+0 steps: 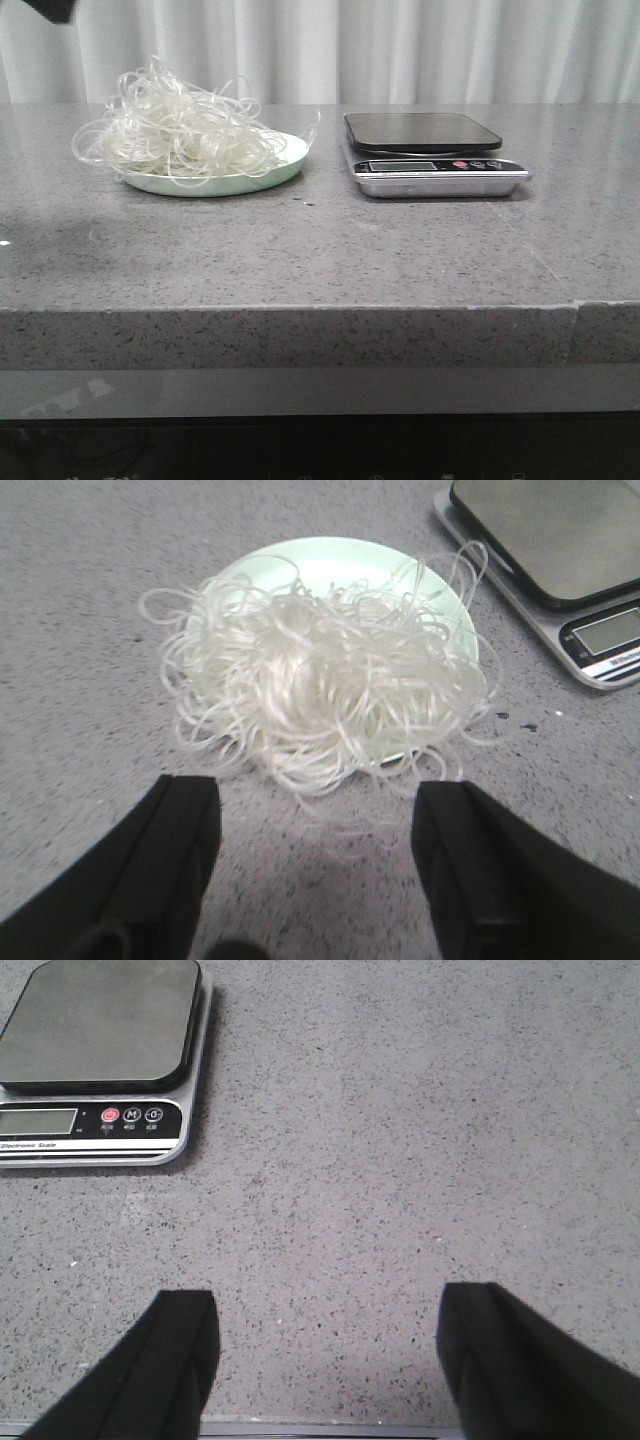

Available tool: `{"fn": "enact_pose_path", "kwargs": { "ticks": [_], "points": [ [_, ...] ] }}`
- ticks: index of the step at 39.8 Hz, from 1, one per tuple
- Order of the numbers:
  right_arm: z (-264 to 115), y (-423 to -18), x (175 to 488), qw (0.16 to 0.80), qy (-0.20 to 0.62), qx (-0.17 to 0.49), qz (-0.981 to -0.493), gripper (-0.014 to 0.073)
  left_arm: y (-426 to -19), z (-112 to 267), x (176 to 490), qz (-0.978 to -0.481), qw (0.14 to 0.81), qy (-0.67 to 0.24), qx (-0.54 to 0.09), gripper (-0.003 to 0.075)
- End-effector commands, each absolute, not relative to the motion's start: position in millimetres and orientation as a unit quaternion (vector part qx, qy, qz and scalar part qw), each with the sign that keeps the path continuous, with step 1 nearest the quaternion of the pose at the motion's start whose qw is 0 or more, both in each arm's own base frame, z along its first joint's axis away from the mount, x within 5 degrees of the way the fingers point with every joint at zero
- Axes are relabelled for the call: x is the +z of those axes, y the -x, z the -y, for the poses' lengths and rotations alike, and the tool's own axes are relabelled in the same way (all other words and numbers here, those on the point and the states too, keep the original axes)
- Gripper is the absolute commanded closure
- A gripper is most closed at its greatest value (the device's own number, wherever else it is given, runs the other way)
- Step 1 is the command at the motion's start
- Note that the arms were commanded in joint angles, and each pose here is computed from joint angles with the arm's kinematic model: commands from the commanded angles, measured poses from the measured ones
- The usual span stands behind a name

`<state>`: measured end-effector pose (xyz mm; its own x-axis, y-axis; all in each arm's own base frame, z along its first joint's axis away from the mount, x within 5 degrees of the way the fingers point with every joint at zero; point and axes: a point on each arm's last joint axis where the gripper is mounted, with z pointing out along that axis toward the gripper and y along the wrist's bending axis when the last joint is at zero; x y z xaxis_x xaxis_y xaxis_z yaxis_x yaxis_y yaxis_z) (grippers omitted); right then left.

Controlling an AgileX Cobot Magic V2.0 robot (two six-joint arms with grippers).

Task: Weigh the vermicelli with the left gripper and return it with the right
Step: 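Lower the left gripper onto the vermicelli heap and close on it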

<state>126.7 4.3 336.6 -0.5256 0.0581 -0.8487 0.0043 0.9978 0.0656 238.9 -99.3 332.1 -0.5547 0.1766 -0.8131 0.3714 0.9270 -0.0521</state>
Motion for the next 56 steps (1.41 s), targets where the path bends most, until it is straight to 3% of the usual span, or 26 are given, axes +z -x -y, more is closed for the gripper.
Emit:
{"fn": "enact_pose_path", "kwargs": {
  "ticks": [1,17,31,45,56],
  "points": [
    [-3.5,-130.3,350.8,0.522,-0.018,0.026,-0.852,0.0026,-258.3,110.0,349.8,-0.848,0.492,-0.153,-0.124,0.0220],
    [-3.5,-130.3,350.8,0.522,-0.018,0.026,-0.852,0.0026,-329.4,140.0,324.5,-0.868,0.456,-0.150,-0.122,0.0229],
    [-3.5,-130.2,350.6,0.522,-0.018,0.026,-0.852,0.0026,-348.7,147.9,297.2,-0.886,0.423,-0.155,-0.112,0.0236],
    [-3.5,-130.2,350.6,0.522,-0.018,0.026,-0.852,0.0026,-348.6,147.9,295.5,-0.888,0.418,-0.156,-0.112,0.0557],
    [-3.5,-130.2,350.6,0.522,-0.018,0.026,-0.852,0.0026,-345.7,148.9,329.2,-0.881,0.430,-0.159,-0.117,0.0565]
  ]
}}
